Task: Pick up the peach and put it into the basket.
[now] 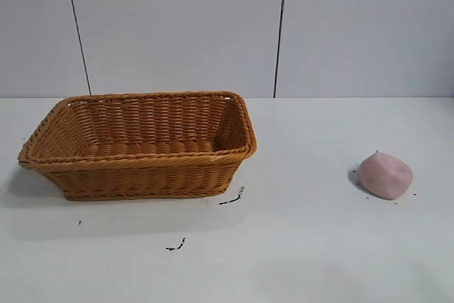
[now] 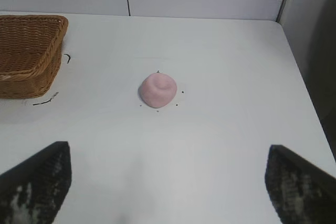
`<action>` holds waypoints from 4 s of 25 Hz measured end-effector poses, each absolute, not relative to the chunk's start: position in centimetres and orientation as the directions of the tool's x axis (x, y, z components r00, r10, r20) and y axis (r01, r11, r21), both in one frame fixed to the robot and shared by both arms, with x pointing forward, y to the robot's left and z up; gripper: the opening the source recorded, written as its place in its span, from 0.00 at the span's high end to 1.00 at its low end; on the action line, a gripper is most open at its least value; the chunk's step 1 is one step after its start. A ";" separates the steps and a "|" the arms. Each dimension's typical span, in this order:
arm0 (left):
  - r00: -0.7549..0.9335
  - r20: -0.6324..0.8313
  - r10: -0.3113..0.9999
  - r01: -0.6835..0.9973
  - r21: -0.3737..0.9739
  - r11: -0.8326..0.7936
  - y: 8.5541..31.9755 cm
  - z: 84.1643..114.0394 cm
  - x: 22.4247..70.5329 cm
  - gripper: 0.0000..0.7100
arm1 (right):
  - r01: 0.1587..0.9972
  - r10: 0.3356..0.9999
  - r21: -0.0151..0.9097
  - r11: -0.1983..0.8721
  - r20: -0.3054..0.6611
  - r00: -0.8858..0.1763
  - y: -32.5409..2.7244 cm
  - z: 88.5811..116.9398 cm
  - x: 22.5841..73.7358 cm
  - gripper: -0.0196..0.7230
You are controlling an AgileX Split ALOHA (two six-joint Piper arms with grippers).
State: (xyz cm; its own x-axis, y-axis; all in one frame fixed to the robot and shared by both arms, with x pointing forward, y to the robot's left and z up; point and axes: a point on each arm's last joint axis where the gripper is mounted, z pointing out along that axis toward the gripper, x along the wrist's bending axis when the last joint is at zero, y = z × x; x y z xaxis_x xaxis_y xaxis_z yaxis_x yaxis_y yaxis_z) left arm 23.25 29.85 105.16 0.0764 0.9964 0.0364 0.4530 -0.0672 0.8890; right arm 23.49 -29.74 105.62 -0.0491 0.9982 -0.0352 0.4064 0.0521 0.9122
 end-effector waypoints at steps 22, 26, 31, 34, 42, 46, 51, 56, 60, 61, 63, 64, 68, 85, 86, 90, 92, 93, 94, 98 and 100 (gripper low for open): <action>0.076 0.036 0.996 0.453 0.889 -0.067 29.8 105.2 23.2 0.03 | 0.771 0.998 0.634 0.059 -0.018 -0.062 -29.5 110.1 36.0 0.05; 0.076 0.036 0.996 0.453 0.889 -0.067 29.8 105.2 23.2 0.03 | 0.856 0.998 0.513 0.061 -0.012 -0.064 -29.4 109.7 42.5 0.05; 0.076 0.036 0.996 0.453 0.889 -0.067 29.8 105.2 23.2 0.03 | 0.920 0.997 0.386 0.070 -0.008 -0.072 -29.2 107.6 50.5 0.05; 0.076 0.036 0.996 0.453 0.889 -0.067 29.8 105.2 23.2 0.03 | 0.947 0.996 0.309 0.087 -0.009 -0.089 -29.2 105.2 54.9 0.05; 0.076 0.036 0.996 0.453 0.889 -0.067 29.8 105.2 23.2 0.03 | 0.979 0.995 0.181 0.099 0.010 -0.103 -28.7 98.9 61.4 0.05; 0.076 0.036 0.996 0.453 0.889 -0.067 29.8 105.2 23.2 0.03 | 0.978 0.989 0.150 0.143 0.017 -0.147 -27.1 96.0 62.3 0.05; 0.076 0.036 0.996 0.453 0.889 -0.067 29.8 105.2 23.2 0.03 | 0.973 0.990 0.184 0.137 0.015 -0.143 -26.1 94.0 63.3 0.05; 0.076 0.036 0.996 0.453 0.889 -0.067 29.8 105.2 23.2 0.03 | 0.976 0.991 0.174 0.133 -0.018 -0.132 -26.4 93.2 63.6 0.05; 0.076 0.036 0.996 0.453 0.889 -0.067 29.8 105.2 23.2 0.03 | 0.981 0.991 0.143 0.134 -0.019 -0.133 -26.4 91.8 63.7 0.05; 0.076 0.036 0.996 0.453 0.889 -0.067 29.8 105.2 23.2 0.03 | 0.981 0.991 0.139 0.133 -0.019 -0.132 -26.4 91.4 63.8 0.05; 0.076 0.036 0.996 0.453 0.889 -0.067 29.8 105.2 23.2 0.03 | 0.980 0.991 0.145 0.133 -0.019 -0.132 -26.4 90.8 64.0 0.05; 0.076 0.036 0.996 0.453 0.889 -0.067 29.8 105.2 23.2 0.03 | 0.980 0.991 0.148 0.133 -0.019 -0.132 -26.4 90.6 64.1 0.05; 0.076 0.036 0.996 0.453 0.889 -0.067 29.8 105.2 23.2 0.03 | 0.981 0.991 0.140 0.133 -0.017 -0.131 -26.4 89.7 64.2 0.05; 0.076 0.036 0.996 0.453 0.889 -0.067 29.8 105.2 23.2 0.03 | 0.980 0.992 0.150 0.129 -0.014 -0.129 -26.3 90.6 64.4 0.88; 0.076 0.036 0.996 0.453 0.889 -0.067 29.8 105.2 23.2 0.03 | 0.978 0.991 0.165 0.130 -0.017 -0.129 -26.3 91.6 64.6 0.91; 0.076 0.036 0.996 0.453 0.889 -0.067 29.8 105.2 23.2 0.03 | 0.953 0.991 0.273 0.130 -0.025 -0.128 -26.3 97.3 65.8 0.93; 0.076 0.036 0.996 0.453 0.889 -0.067 29.8 105.2 23.2 0.03 | 0.934 0.992 0.333 0.127 -0.026 -0.126 -26.2 100.7 66.3 0.94; 0.076 0.036 0.996 0.453 0.889 -0.067 29.8 105.2 23.2 0.03 | 0.924 0.992 0.362 0.125 -0.027 -0.124 -26.2 102.3 66.6 0.94; 0.076 0.036 0.996 0.453 0.889 -0.067 29.8 105.2 23.2 0.03 | 0.919 0.992 0.374 0.123 -0.025 -0.122 -26.2 103.5 66.6 0.94; 0.076 0.036 0.996 0.453 0.889 -0.067 29.8 105.2 23.2 0.03 | 0.905 0.992 0.408 0.120 -0.019 -0.124 -25.6 105.7 66.9 0.94; 0.076 0.036 0.996 0.453 0.889 -0.067 29.8 105.2 23.2 0.03 | 0.895 0.990 0.425 0.137 -0.018 -0.143 -24.5 106.5 67.0 0.94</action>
State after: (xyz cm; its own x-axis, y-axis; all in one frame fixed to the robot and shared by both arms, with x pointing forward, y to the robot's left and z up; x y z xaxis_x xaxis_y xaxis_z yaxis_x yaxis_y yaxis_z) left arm 23.25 29.85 105.16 0.0764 0.9964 0.0364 0.4530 -0.0672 0.8890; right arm 67.01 -24.53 106.49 -0.1425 0.9896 -0.0178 0.8950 0.1366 0.4246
